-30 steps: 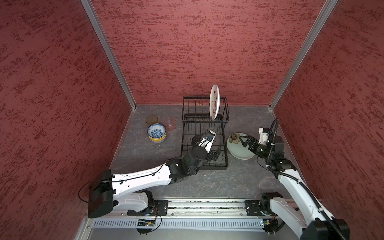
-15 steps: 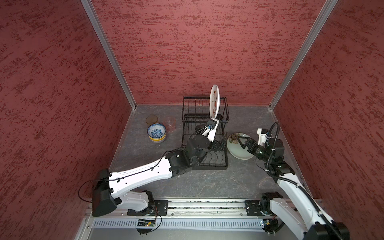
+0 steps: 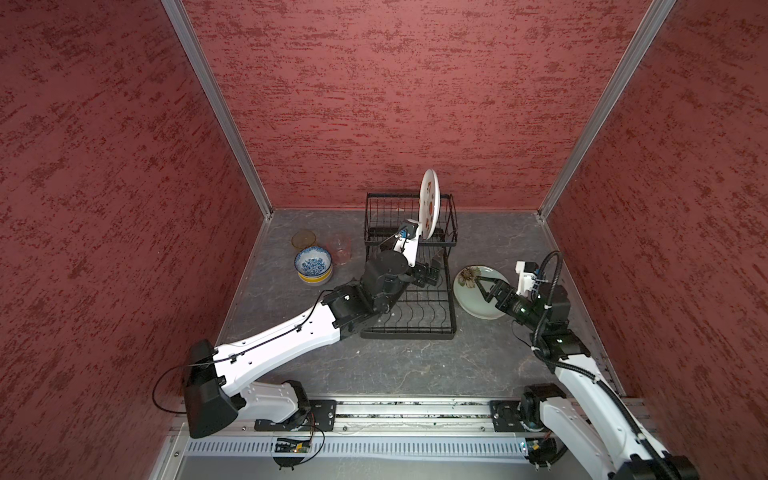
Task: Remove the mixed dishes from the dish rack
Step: 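Open the right gripper and raise it while the left gripper reaches toward the rack, then move the left gripper to the watermelon plate's rim in the upper rack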
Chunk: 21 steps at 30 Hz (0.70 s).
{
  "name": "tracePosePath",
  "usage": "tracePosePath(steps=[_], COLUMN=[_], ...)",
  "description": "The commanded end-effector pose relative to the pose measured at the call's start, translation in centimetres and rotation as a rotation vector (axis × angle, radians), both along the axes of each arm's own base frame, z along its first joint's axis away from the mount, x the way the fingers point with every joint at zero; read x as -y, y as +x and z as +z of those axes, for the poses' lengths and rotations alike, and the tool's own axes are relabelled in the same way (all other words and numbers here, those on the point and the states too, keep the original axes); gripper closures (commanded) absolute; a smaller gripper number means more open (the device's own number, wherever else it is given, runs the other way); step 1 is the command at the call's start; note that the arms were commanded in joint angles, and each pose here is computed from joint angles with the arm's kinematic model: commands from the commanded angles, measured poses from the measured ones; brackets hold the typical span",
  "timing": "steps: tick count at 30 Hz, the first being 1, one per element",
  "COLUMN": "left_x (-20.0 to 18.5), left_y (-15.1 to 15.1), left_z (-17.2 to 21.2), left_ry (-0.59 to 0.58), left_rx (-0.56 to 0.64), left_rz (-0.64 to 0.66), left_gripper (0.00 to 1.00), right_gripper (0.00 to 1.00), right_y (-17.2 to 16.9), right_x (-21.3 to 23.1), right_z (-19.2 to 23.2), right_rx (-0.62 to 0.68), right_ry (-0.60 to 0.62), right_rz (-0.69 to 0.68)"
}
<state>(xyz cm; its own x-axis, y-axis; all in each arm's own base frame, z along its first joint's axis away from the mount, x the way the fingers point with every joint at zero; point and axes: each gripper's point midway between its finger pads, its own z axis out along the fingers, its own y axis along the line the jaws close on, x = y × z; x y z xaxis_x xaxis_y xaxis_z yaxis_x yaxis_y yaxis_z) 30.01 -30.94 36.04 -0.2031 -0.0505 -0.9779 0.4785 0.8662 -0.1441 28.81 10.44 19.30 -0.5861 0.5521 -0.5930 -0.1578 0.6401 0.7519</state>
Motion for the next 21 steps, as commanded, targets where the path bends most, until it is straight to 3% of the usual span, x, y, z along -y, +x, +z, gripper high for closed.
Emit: tracePosePath(steps=[1, 21], left_x=[-0.8, 1.6], left_y=[0.4, 5.0], left_z=[2.2, 1.5], left_ry=[-0.085, -0.232], left_rx=[-0.021, -0.094], left_rz=[-0.027, -0.153], left_gripper=[0.0, 0.0], right_gripper=[0.01, 0.01], right_y=[0.0, -0.9], right_x=[-0.1, 0.4], right_z=[1.0, -1.0], right_rx=[0.047, 0.012], right_ry=[0.016, 0.017], right_rz=[-0.001, -0.03])
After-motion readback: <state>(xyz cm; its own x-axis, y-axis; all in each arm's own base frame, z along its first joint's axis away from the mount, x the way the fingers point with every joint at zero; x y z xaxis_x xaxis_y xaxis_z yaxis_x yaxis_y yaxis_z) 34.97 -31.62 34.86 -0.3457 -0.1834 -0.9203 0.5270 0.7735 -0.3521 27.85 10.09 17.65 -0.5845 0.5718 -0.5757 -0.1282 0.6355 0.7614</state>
